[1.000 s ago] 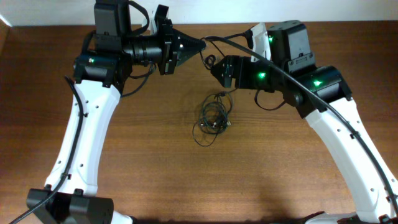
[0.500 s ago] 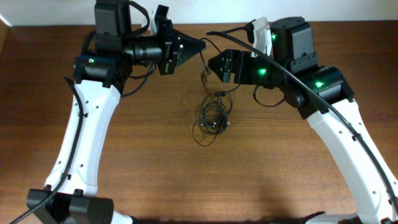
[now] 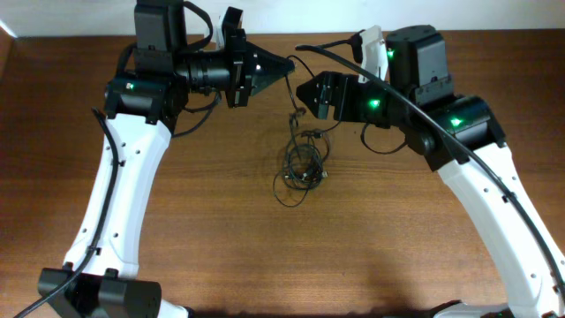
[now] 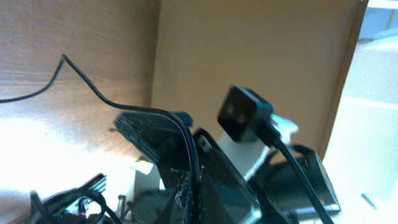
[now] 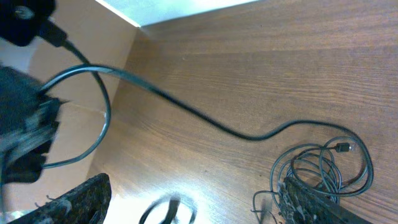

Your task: Untangle cables

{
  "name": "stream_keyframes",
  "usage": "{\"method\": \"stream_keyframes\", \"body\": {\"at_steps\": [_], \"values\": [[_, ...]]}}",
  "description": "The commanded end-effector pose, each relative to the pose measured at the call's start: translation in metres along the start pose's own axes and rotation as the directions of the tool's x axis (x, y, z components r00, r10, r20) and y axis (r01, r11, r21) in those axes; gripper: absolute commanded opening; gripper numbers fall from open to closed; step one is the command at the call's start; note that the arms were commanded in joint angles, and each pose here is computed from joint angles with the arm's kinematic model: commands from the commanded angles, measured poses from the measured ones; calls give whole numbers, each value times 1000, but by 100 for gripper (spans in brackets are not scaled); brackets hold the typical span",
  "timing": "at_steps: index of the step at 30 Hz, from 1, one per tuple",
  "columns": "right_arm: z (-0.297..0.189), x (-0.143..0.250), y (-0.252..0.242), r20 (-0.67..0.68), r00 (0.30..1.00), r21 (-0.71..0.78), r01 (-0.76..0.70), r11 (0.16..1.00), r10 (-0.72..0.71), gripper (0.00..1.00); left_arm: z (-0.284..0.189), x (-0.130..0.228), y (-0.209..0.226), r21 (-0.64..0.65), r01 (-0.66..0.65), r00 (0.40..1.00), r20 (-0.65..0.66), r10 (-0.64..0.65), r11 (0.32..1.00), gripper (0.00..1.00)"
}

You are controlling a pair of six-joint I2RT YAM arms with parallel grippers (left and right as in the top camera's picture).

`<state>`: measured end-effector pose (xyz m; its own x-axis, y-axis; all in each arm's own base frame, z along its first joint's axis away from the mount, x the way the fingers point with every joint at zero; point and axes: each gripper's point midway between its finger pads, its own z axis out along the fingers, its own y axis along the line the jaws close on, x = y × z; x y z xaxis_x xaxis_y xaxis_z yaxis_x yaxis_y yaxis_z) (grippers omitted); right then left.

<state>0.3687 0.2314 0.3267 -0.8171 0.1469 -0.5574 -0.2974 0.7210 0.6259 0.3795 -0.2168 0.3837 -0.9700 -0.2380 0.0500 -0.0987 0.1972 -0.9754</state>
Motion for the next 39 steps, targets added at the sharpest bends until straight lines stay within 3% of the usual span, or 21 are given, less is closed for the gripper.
{"method": "stream_keyframes", "body": {"at_steps": [1,16,39], "values": [[5,1,1,-15,1000,-8,1,1000,-1,87,-5,16,-16,41,-33,998,-49,35,999,0],[15,38,-19,-179,983,42,-38,998,45,86,-6,15,-20,48,-56,998,-40,58,997,0],[9,54,15,-276,961,-162,-44,986,-2,86,-5,19,-22,60,-70,996,-59,74,996,0]]}}
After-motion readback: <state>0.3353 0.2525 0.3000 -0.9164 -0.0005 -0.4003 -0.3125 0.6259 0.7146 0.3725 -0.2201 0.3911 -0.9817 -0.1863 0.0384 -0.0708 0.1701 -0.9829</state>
